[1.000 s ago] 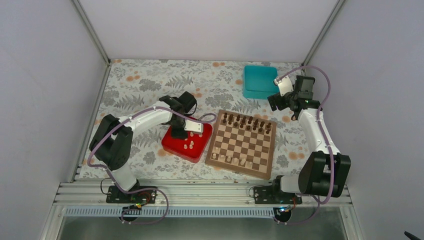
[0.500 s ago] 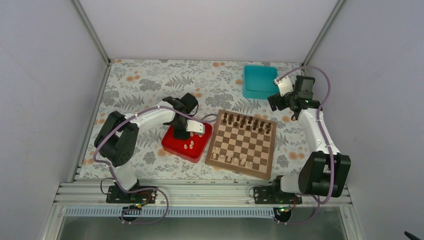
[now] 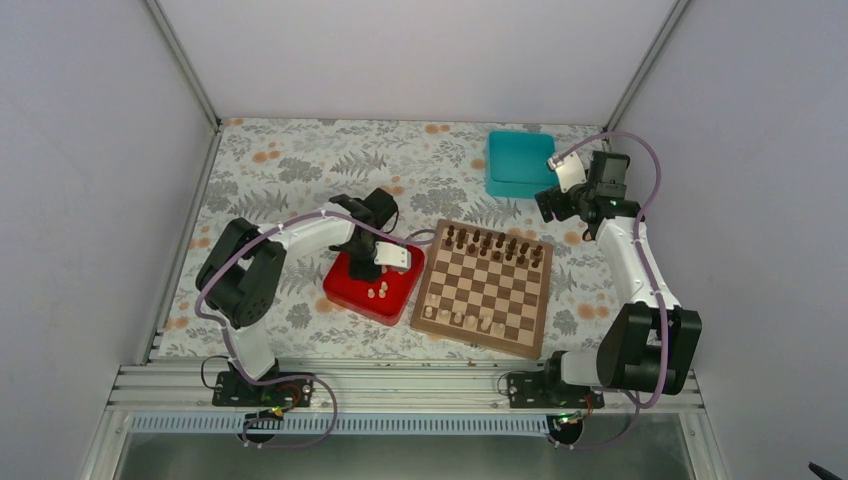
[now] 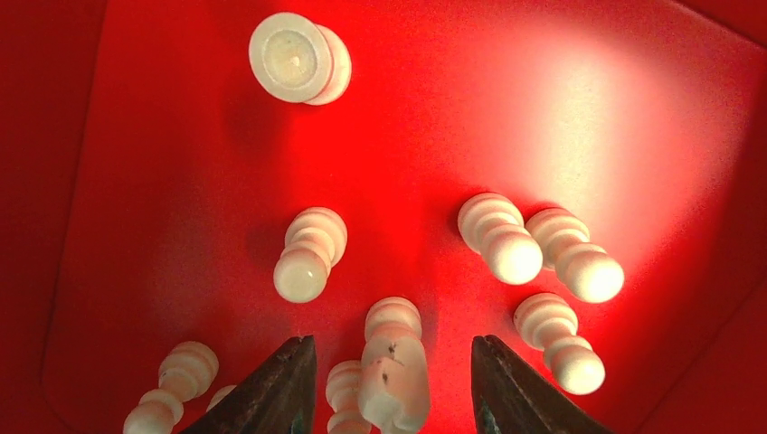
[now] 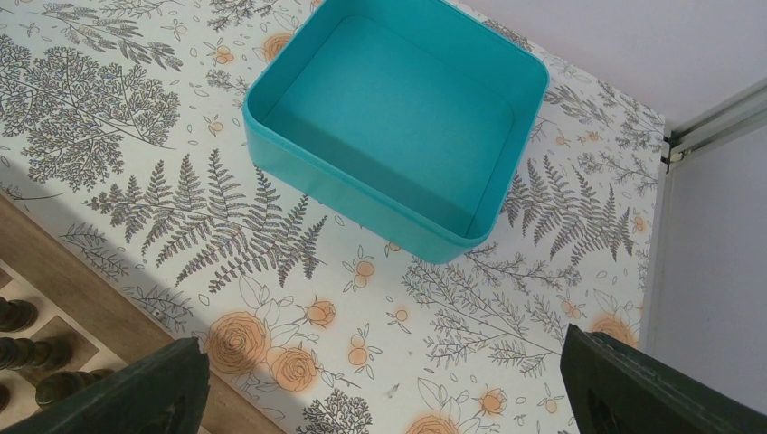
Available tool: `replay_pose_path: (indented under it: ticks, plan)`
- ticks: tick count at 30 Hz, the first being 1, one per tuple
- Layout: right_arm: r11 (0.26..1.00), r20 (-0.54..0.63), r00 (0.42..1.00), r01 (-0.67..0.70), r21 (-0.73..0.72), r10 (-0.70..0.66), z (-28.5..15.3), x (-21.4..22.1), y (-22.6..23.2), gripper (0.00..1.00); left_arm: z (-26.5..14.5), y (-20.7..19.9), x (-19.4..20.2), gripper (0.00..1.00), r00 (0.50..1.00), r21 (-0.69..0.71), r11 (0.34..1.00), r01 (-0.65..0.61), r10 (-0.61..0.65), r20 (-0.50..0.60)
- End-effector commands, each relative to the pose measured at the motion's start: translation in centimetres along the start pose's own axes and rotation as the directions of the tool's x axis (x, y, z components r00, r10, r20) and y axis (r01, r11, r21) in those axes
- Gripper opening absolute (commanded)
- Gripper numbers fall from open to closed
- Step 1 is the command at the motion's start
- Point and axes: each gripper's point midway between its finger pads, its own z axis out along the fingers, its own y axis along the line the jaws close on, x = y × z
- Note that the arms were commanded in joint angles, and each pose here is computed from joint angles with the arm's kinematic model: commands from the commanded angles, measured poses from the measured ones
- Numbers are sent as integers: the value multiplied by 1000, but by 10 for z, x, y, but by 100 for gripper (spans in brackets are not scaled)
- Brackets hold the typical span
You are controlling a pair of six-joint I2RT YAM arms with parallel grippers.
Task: Set up the chess pieces on the board
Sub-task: Pick up the chess piece from the storage box, then place the chess piece on the chessboard.
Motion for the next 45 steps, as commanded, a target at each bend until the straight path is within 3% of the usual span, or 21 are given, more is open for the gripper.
replay_pose_path:
  ticks: [1, 8, 12, 16, 22, 28, 33, 37, 45]
  plan:
    - [1000, -2, 1000, -3, 7, 3, -1, 2, -3, 100, 3, -1, -4, 44, 1000, 15, 1000, 9, -9, 21]
    - [1000, -4, 1000, -3, 5, 3, -1, 3, -2, 100, 1, -1, -6, 36, 1000, 19, 1000, 9, -10, 28]
    - [1000, -1, 1000, -3, 6, 3, -1, 2, -3, 100, 2, -2, -5, 22, 1000, 21, 1000, 8, -8, 24]
    - [1000, 0, 1000, -2, 4, 2, -1, 2, -2, 100, 0, -1, -6, 16, 1000, 19, 1000, 9, -9, 27]
    - [1000, 2, 1000, -2, 4, 2, -2, 2, -2, 100, -9, 2, -10, 11, 1000, 3, 1000, 8, -9, 29]
    - [1000, 5, 1000, -1, 5, 1, -3, 1, -2, 100, -48, 8, -25, 11, 1000, -82, 997, -14, 16, 24]
    - [1000, 3, 1000, -9, 30, 9, -3, 0, -7, 100, -96, 6, -64, 12, 994, -175, 981, -86, 97, 56]
    - [999, -2, 1000, -23, 47, 23, -3, -1, -12, 100, -122, -9, -119, 12, 972, -206, 961, -183, 208, 107]
    - [996, -8, 999, -48, 70, 49, -4, -3, -20, 100, -132, -60, -236, 13, 874, -218, 888, -405, 446, 196]
